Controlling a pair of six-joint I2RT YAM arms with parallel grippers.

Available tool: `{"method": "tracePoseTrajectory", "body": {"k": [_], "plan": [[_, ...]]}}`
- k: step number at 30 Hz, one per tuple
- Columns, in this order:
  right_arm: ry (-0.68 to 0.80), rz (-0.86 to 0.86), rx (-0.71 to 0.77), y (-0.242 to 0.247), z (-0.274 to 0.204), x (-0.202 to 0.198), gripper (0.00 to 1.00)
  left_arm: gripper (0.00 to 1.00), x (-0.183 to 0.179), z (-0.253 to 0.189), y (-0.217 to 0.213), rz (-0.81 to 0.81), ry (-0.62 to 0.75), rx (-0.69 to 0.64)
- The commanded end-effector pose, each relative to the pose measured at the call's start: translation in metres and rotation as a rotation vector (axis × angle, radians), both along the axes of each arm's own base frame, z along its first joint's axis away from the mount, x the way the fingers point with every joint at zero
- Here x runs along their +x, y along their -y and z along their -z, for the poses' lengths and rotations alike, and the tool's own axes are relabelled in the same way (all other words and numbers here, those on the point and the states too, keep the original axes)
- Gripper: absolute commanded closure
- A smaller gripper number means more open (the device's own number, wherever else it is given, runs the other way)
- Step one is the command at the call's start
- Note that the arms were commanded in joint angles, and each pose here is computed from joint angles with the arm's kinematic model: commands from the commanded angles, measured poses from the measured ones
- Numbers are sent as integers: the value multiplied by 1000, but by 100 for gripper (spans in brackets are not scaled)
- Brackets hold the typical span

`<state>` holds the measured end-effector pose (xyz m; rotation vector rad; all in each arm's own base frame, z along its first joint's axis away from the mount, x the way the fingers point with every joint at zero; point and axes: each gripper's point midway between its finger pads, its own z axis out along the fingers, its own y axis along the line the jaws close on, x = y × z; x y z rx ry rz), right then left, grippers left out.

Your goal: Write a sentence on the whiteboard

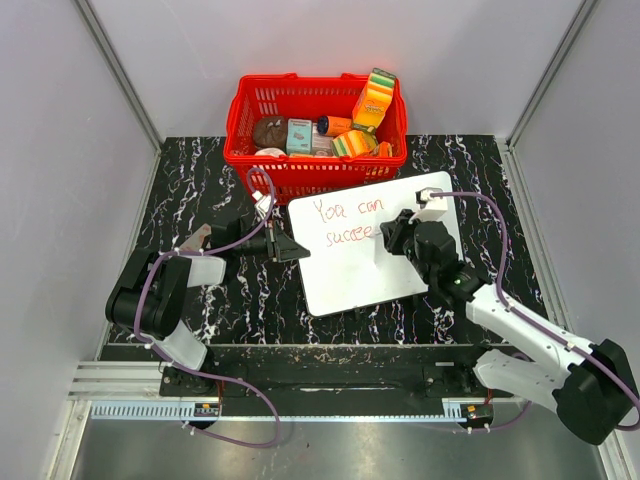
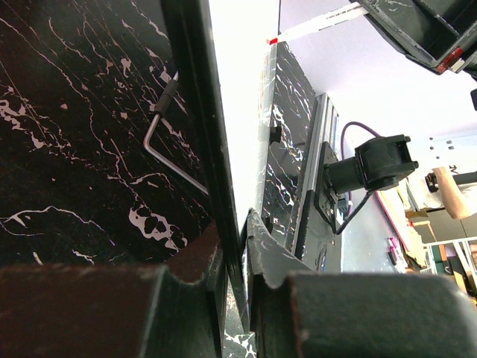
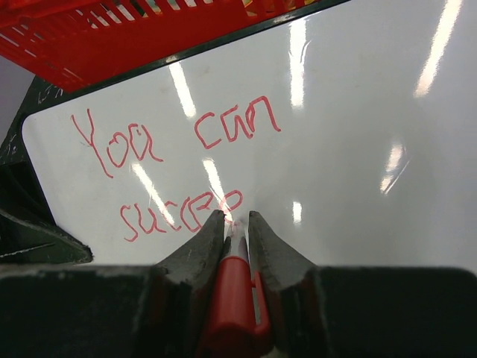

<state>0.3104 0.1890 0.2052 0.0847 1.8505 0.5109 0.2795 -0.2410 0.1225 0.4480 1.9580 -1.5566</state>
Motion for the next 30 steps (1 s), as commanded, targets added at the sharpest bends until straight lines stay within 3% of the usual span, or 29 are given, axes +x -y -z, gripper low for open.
{"method": "tracePoseTrajectory", "body": {"k": [1,13,30], "plan": [[10,64,-36,17,1,1,100,100,5,-5,6,22,136,8],[117,62,30,18,-45,4,100,100,5,-5,5,22,136,8],[131,92,9,22,-52,21,100,100,5,-5,5,22,136,7]]}}
